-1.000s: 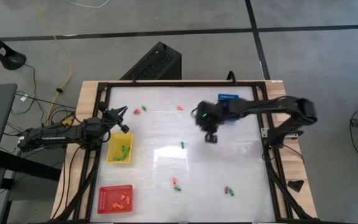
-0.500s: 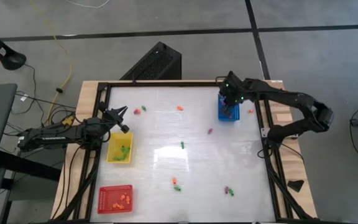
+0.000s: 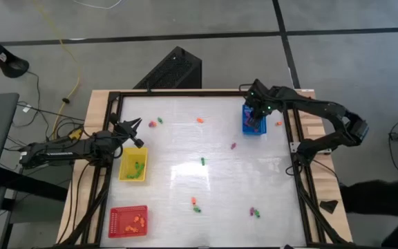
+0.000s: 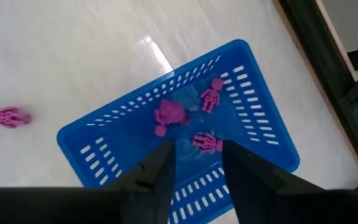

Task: Sort Halloween decoration
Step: Put the orange skeleton toy into the red bin, then put the green skeleton toy into the yellow bin

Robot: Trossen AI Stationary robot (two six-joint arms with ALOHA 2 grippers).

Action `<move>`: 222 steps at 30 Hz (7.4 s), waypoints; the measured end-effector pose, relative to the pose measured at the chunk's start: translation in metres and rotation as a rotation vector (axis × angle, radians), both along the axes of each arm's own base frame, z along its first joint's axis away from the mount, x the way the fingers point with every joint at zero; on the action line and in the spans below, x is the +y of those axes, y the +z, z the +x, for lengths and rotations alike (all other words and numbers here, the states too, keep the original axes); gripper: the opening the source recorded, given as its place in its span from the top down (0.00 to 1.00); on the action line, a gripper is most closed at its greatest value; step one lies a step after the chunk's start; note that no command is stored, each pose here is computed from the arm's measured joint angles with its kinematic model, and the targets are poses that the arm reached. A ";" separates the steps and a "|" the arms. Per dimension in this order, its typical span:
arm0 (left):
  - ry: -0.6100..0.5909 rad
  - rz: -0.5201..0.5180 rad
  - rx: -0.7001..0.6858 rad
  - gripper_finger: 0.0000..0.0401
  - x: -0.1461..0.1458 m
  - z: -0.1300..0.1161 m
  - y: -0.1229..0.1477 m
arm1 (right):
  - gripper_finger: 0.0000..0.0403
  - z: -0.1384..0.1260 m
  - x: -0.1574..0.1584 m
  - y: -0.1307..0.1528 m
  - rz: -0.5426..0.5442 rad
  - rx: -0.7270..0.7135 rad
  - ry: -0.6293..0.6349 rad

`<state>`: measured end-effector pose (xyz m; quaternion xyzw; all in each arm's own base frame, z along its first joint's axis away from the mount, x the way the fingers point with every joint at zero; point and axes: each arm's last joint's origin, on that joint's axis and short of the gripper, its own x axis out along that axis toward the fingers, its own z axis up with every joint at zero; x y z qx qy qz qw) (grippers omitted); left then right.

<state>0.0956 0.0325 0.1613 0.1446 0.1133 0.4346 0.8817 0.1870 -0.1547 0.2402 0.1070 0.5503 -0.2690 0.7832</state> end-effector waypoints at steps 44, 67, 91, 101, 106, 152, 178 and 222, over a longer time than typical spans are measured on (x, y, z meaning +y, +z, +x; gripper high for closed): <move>0.000 0.000 0.000 0.96 0.000 0.000 0.000 | 0.55 0.211 -0.003 -0.072 -0.047 -0.320 0.284; -0.001 0.000 0.000 0.96 0.000 0.000 0.000 | 0.45 0.206 -0.026 -0.092 -0.033 -0.243 0.223; 0.000 0.000 0.000 0.96 0.000 0.000 0.000 | 0.88 0.254 0.053 -0.057 0.121 -0.421 0.476; 0.000 0.000 0.000 0.96 0.000 0.000 0.000 | 0.88 0.286 0.206 -0.025 0.120 -0.768 0.779; 0.000 0.000 0.000 0.96 0.000 0.000 0.000 | 0.88 0.290 0.285 -0.026 0.118 -1.019 0.921; -0.016 -0.004 0.019 0.96 0.000 0.002 -0.002 | 0.44 0.278 0.313 0.033 0.618 -0.260 1.399; -0.016 -0.004 0.019 0.96 0.000 0.001 -0.002 | 0.46 0.266 0.227 -0.011 0.105 0.305 1.038; -0.016 -0.004 0.019 0.96 0.000 0.001 -0.002 | 0.47 0.261 0.177 -0.088 -0.006 0.436 1.299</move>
